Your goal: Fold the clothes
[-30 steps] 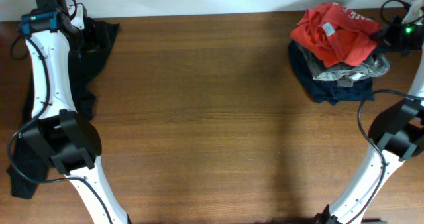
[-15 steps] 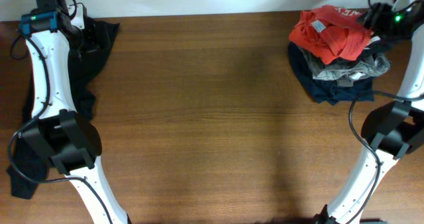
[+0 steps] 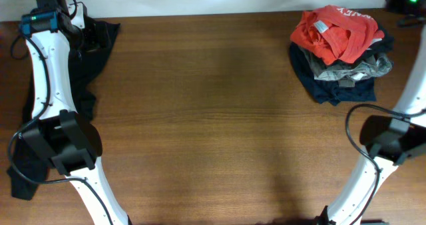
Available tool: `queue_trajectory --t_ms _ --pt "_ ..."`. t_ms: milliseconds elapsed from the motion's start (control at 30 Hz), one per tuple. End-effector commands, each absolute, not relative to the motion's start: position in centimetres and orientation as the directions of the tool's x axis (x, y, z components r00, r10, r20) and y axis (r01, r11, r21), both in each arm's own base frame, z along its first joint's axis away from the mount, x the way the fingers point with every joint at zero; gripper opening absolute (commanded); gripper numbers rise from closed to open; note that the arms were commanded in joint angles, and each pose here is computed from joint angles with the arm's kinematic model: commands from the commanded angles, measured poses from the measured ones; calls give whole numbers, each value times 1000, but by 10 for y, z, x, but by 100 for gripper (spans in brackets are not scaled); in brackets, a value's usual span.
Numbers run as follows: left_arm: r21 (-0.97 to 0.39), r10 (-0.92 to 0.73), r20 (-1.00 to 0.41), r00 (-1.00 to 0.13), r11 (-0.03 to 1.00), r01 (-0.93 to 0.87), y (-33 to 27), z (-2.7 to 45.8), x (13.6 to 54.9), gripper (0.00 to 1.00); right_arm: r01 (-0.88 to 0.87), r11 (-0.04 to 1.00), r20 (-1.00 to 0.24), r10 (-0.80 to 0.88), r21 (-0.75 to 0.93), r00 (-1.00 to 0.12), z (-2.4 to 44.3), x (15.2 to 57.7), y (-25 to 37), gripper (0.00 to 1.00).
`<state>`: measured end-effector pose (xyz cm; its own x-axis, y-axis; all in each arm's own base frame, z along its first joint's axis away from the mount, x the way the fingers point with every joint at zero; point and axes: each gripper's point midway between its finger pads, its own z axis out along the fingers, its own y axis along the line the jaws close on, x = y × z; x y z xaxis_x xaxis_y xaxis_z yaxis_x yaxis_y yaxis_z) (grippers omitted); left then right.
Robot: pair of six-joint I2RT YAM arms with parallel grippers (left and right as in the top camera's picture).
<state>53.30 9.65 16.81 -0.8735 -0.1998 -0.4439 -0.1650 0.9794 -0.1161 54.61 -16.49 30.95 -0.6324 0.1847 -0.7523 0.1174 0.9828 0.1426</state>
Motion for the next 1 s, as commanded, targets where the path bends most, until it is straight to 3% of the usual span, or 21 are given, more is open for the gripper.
queue_trajectory --t_ms 0,133,233,467,633,800,933,967 --pt "-130 -198 -457 -867 979 -156 93 172 536 99 95 995 -738 76 17 -671 282 570 -141 4" --pt "-130 -198 -461 -865 979 -155 93 173 537 99 48 999 -715 16 -25 -699 245 593 -117 4" --pt "-129 -197 -467 -862 980 -154 93 173 539 99 112 992 -654 44 -62 -755 194 599 -118 4" --pt "-129 -197 -469 -861 980 -154 93 174 540 99 172 985 -476 134 -35 -869 89 566 -127 4" --pt "-129 -197 -470 -860 980 -154 93 174 540 99 189 982 -399 162 -28 -902 44 545 -131 4" --pt "-129 -197 -470 -860 980 -153 93 174 540 99 187 982 -458 165 -2 -874 73 555 -133 4" --pt "-129 -197 -470 -860 980 -153 93 174 540 99 186 983 -567 154 1 -809 141 570 -136 4" --pt "-129 -197 -470 -860 980 -153 93 174 540 99 186 983 -624 144 -2 -768 185 574 -137 4"
